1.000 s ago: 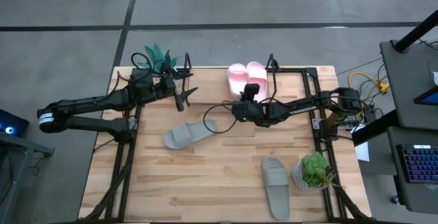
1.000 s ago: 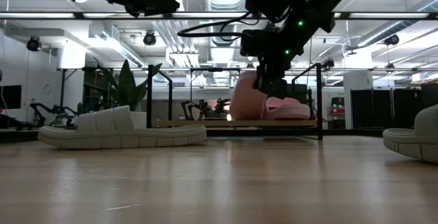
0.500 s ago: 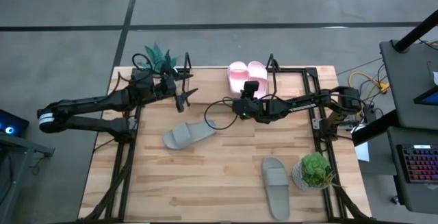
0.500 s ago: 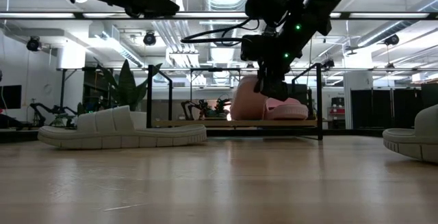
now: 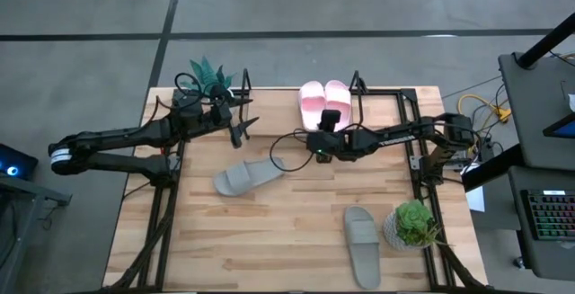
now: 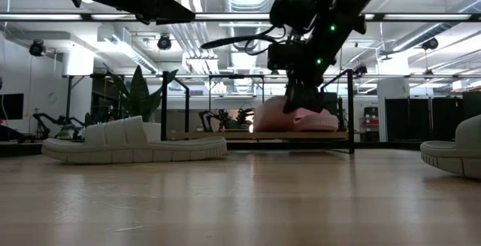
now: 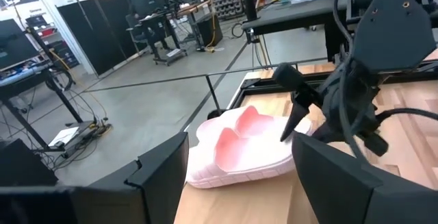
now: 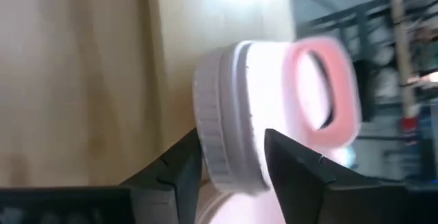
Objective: Pick and place slides into the shelf
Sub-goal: Put the pink slide on the shelf
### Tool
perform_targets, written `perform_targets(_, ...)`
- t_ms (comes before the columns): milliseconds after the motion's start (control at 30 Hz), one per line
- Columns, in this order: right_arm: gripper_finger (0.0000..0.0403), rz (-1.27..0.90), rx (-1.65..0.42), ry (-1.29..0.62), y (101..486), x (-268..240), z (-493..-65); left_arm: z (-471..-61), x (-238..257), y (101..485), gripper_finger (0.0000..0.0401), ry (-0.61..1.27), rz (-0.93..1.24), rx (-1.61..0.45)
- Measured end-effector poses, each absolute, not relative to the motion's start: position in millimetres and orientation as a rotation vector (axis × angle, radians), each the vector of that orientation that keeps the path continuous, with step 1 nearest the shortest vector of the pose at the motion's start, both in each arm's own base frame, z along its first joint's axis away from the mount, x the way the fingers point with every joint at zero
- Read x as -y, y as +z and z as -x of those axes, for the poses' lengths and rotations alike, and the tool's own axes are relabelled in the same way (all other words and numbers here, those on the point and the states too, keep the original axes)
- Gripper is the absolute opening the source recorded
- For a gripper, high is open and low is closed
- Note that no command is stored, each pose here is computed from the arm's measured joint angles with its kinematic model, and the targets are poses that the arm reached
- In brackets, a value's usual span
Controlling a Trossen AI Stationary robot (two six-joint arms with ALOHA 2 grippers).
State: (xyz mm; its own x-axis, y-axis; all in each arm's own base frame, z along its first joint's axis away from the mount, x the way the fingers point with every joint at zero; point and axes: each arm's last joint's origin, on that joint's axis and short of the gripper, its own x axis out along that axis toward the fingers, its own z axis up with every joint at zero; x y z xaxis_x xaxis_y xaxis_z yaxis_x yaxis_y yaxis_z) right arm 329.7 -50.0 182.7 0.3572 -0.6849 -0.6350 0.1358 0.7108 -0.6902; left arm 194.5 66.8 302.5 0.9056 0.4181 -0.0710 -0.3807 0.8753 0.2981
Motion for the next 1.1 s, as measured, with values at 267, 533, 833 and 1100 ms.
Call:
perform_targets(267,0.0179,0.425,-1.123,-0.485,194.9,47.9,-332.1,-194.5,-66.8,302.6,0.0244,0.419,-0.284,-0.134)
perform_targets(533,0.0197,0.374,-1.162,-0.394,209.1,45.5,-335.0,-194.7,-66.9,302.5,0.0244,0.419,-0.284,-0.133)
perform_targets(833,0.0186,0.585,-1.088,-0.412,234.2,63.0,-350.4,-194.6,-66.9,298.4,0.0244,0.418,-0.283,-0.149)
perform_targets(1100,0.0185,0.688,-1.133,-0.452,228.7,98.7,-350.9,-193.0,-66.6,299.1,0.0244,0.428,-0.284,-0.149)
